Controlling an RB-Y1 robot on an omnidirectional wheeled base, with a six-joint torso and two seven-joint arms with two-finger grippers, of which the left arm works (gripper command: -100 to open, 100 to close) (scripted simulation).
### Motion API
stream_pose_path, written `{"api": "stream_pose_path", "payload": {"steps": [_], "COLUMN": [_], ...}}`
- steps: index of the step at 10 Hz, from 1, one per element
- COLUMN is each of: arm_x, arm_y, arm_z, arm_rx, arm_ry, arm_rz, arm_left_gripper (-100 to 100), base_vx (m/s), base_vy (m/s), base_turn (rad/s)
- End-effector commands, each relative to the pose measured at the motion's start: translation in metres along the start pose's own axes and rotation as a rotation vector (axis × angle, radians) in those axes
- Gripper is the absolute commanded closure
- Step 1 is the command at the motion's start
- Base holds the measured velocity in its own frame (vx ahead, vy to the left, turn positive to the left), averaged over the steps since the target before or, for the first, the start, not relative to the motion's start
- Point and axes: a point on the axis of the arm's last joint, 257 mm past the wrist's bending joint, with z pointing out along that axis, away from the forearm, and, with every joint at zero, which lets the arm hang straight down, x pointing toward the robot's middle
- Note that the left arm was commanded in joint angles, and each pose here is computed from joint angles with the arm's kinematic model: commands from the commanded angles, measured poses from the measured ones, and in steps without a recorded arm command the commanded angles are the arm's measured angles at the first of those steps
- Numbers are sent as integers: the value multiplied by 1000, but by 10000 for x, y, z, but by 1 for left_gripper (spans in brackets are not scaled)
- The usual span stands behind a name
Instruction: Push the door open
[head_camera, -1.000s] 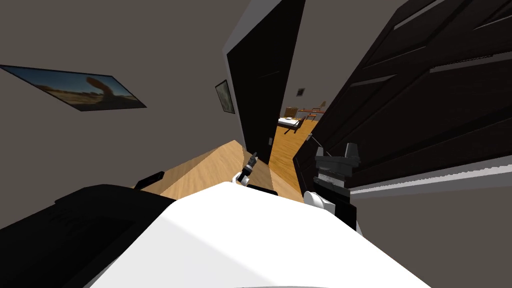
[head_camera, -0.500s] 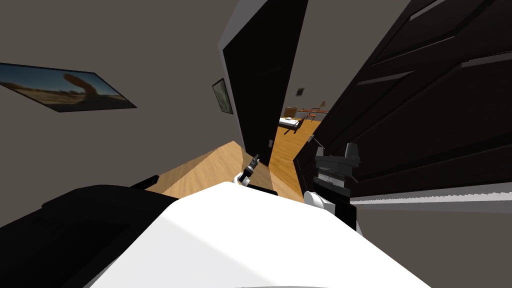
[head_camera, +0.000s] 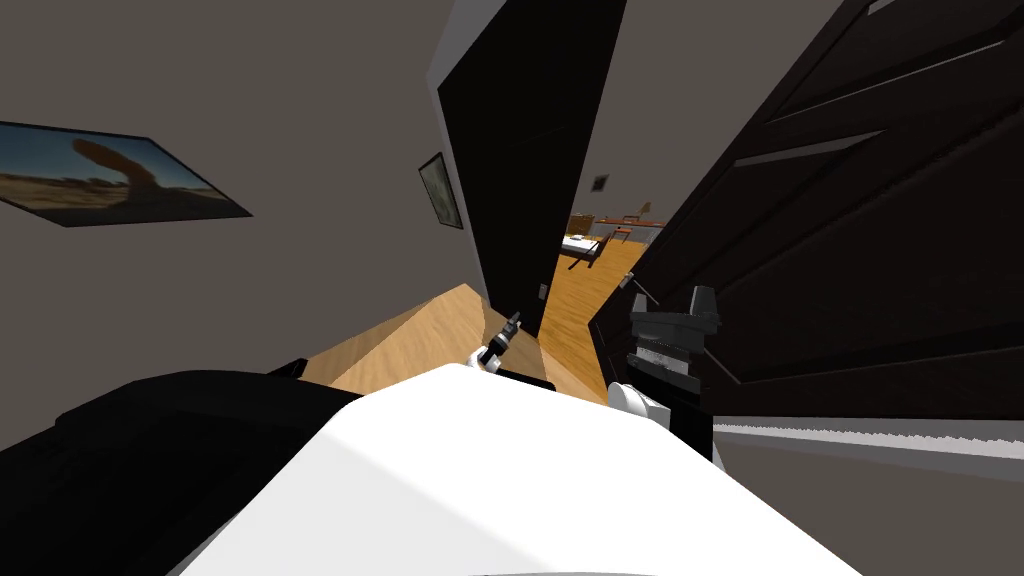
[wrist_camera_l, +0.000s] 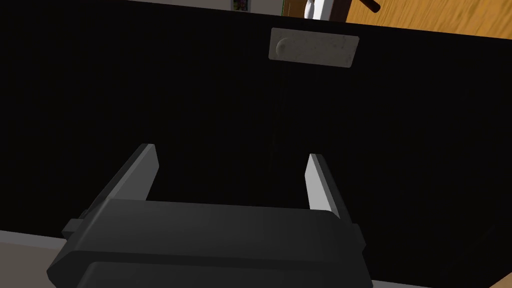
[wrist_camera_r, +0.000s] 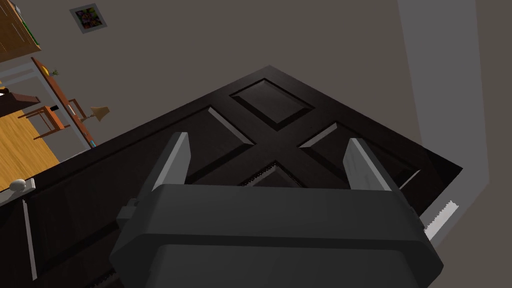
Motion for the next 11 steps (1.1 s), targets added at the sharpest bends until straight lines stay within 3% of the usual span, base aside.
{"api": "stream_pose_path", "payload": {"steps": [1,9,11], "arm_x": [63,358,295], "arm_y": [68,384,379], "arm_z": [8,8,-4], "arm_rx": [-14,-83,-84], "arm_ry": [14,88,80], "arm_rz": [1,2,11], "arm_left_gripper": [-100,-100,-100], "base_vx": [128,162,87], "base_vy": [27,32,-11], "base_turn": [-16,-17,-17]}}
